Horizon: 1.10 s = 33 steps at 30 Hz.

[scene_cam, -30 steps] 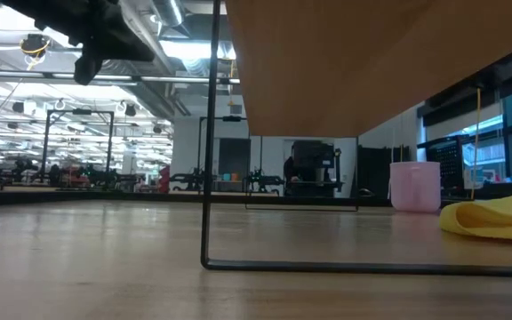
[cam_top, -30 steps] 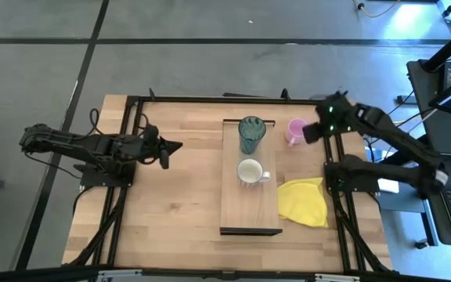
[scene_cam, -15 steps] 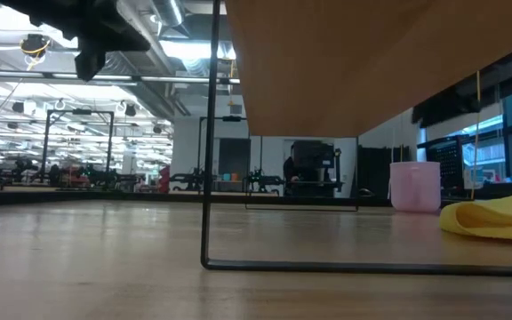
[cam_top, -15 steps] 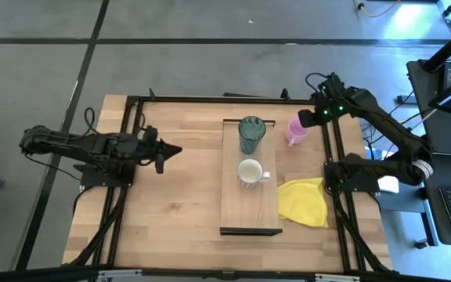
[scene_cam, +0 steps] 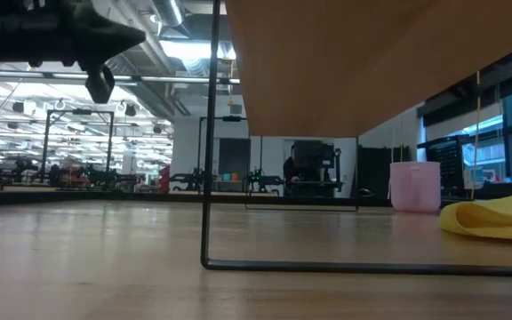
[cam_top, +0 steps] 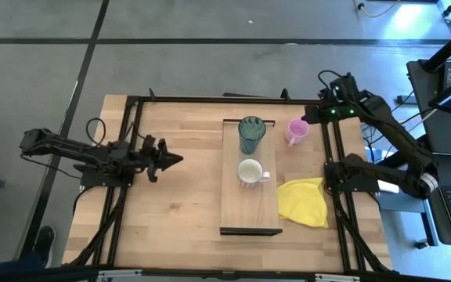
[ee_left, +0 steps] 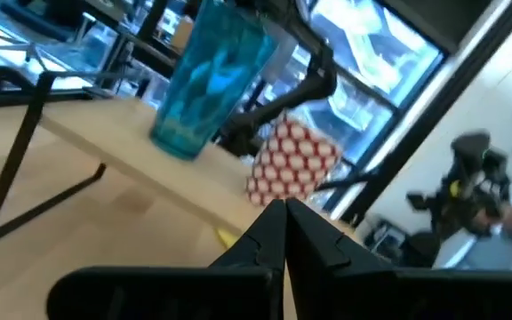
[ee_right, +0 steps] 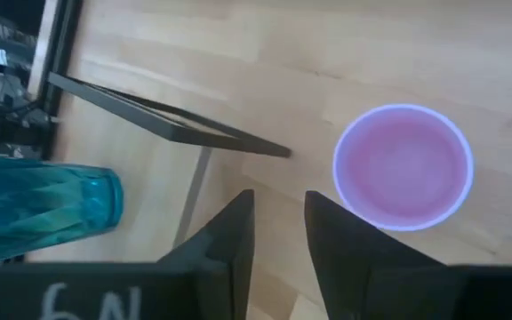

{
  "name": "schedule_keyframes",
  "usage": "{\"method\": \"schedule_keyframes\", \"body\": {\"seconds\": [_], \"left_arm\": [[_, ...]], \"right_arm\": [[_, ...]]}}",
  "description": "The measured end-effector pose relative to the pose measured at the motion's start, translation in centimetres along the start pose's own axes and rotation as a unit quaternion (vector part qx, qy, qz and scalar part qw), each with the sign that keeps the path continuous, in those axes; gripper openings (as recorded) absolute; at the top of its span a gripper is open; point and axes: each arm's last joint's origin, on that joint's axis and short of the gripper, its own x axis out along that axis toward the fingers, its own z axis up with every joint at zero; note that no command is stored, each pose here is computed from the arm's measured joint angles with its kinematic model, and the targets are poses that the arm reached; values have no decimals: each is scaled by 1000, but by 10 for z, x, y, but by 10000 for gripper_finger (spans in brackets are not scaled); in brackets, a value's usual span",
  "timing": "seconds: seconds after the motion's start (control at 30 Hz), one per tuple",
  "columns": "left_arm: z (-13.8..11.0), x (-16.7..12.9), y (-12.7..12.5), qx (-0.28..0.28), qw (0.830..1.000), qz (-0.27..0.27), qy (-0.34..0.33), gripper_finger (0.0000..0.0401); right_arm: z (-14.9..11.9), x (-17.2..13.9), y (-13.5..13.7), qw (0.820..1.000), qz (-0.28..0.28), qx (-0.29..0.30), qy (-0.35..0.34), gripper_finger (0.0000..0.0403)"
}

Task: Stack small to large cups/mugs on shelf
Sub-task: Put the pink mug on the shelf

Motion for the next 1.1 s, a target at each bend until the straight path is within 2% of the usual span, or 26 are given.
{"method": "schedule_keyframes", "body": {"seconds": [0.1,0.2,0.27,0.37,0.53,0.67,0.83,0.93,1.07,1.1], "left_arm": [[-14,-4,10,18,1000,14,21,1],[-27,-9,20,1,998,25,57,1],[-29,-9,21,-3,997,5,82,1],[-27,-9,22,4,995,-23,95,1],[-15,-13,27,10,996,-47,74,1],[-6,-19,33,13,996,-63,69,1],[-4,-30,46,-5,996,-2,91,1],[10,-37,44,24,995,38,84,1],[26,-53,39,60,983,145,99,1],[27,-54,38,61,983,150,88,1]], "right_arm": [[-1,-2,0,1000,2,0,-3,103],[-1,-1,1,1000,3,13,-3,103],[0,-1,1,1000,10,21,-2,103],[3,-2,4,999,36,11,-12,103],[12,-19,22,995,83,-32,-51,103],[20,-42,38,989,81,-65,-101,103],[25,-58,48,984,80,-84,-134,103],[22,-55,45,989,64,-74,-114,103],[20,-41,36,996,31,-61,-65,103],[21,-38,35,996,28,-60,-60,103]]}}
